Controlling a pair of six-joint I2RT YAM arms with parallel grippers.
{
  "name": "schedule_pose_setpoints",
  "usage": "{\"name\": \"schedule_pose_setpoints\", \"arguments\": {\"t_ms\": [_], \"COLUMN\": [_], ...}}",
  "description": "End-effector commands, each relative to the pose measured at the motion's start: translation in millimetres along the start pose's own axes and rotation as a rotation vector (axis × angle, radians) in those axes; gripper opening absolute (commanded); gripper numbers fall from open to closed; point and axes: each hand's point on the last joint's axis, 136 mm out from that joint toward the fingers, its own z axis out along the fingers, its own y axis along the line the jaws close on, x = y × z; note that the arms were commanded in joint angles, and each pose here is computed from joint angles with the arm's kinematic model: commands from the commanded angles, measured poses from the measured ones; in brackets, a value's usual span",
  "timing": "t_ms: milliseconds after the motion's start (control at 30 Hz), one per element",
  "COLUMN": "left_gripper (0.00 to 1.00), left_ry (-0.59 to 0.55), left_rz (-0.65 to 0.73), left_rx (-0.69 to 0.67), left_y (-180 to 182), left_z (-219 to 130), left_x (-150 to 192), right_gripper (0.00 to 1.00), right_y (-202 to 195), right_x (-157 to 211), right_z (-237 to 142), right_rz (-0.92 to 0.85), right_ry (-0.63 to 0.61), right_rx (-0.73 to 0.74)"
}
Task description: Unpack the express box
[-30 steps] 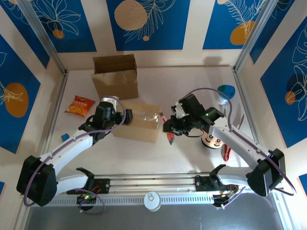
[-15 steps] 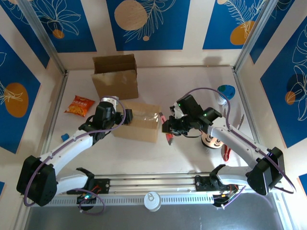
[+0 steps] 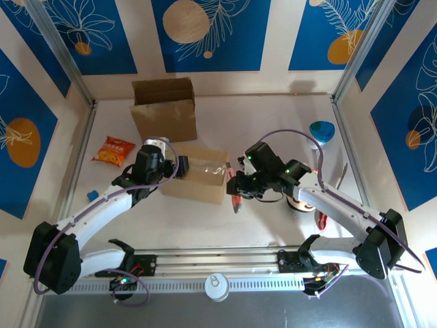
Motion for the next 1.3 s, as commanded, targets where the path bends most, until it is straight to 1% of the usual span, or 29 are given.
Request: {"name": "schedule_pose_setpoints", "arguments": {"t_ms": [0,233,833,1100,1267], "left_gripper": [0.98,0.98,0.98,0.98,0.98], "left_ry": [0.214,0.212,0.215,0.218,0.212], "left_rz": [0.032,0.031,0.03,0.028,0.029], "left_rx": [-0.121,-0.121,-0.127,-0.124,-0.122], "left_y": [30.5,30.6,32.3,31.7,31.0], "left_z": [7.8,7.7,9.0,10.4,9.2], "left_x": [63.0,62.4,64.7,65.7,63.6], "right_gripper": [0.0,0.0,0.0,0.0,0.0], "right_y": [-11.9,-9.9,7.9,11.7,4.4], "right_x": [37.1,46.3,55.1,60.1,55.4], "right_z": [7.9,8.7,0.5,-5.3,-13.1], "right_rz": [0.058,0.061,0.013,0.001,0.002], "right_ry": [0.132,0.144,0.147,0.146,0.109], "right_rx": [0.028,0.021,-0.103,-0.126,-0.092]}}
